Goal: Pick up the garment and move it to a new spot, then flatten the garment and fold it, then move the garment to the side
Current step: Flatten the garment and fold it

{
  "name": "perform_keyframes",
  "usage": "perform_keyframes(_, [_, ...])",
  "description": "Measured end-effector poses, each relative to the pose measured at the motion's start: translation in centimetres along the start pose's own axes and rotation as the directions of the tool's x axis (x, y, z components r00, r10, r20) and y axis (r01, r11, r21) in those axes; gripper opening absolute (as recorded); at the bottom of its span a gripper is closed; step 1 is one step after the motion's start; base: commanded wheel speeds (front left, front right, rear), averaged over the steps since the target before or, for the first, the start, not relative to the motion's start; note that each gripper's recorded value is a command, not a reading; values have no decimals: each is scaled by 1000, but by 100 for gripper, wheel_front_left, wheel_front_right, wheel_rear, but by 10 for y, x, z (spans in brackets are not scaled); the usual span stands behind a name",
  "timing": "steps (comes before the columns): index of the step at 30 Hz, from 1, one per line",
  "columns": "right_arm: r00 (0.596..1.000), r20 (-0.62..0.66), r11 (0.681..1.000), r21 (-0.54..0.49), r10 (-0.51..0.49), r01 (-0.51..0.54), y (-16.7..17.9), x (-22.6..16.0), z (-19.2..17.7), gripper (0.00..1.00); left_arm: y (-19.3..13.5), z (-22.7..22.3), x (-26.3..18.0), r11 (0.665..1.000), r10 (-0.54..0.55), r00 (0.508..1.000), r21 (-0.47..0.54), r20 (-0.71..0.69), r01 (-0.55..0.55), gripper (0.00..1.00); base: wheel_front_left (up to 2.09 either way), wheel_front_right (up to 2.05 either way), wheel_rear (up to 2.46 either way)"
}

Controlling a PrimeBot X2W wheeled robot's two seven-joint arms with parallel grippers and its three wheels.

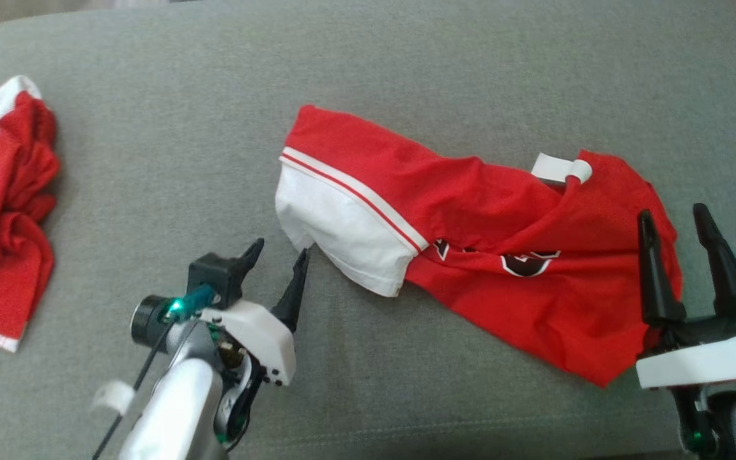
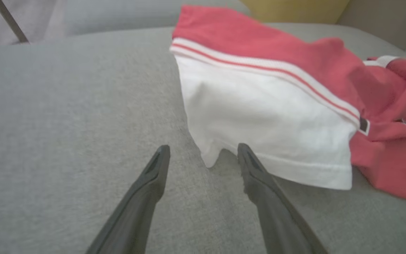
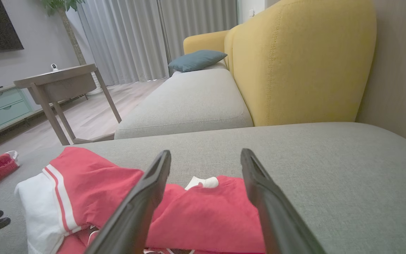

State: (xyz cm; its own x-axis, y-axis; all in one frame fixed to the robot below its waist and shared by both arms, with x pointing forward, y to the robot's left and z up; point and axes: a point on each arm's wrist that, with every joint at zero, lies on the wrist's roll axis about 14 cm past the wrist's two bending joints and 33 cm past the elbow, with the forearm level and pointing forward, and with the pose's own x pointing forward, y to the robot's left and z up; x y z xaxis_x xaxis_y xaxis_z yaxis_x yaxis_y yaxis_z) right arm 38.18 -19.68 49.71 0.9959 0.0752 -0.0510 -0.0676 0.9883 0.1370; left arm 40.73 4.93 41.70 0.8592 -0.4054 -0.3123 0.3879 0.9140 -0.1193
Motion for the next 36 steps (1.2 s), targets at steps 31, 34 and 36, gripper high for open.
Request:
perform_keyframes(31, [928, -372, 994, -95, 12, -51, -63, 47, -43, 100, 1, -26, 55, 996, -76, 995, -51, -64, 72, 0, 0, 0, 0])
perform_keyframes(34, [884, -465, 989, -95, 53, -110, -59, 61, -58, 100, 5, -24, 60, 996, -70, 996, -54, -51, 67, 0, 0, 0, 0])
perform_keyframes(36, [857, -510, 985, -96, 74, -142, -57, 69, -65, 100, 7, -25, 61, 996, -66, 997, -58, -50, 63, 0, 0, 0, 0])
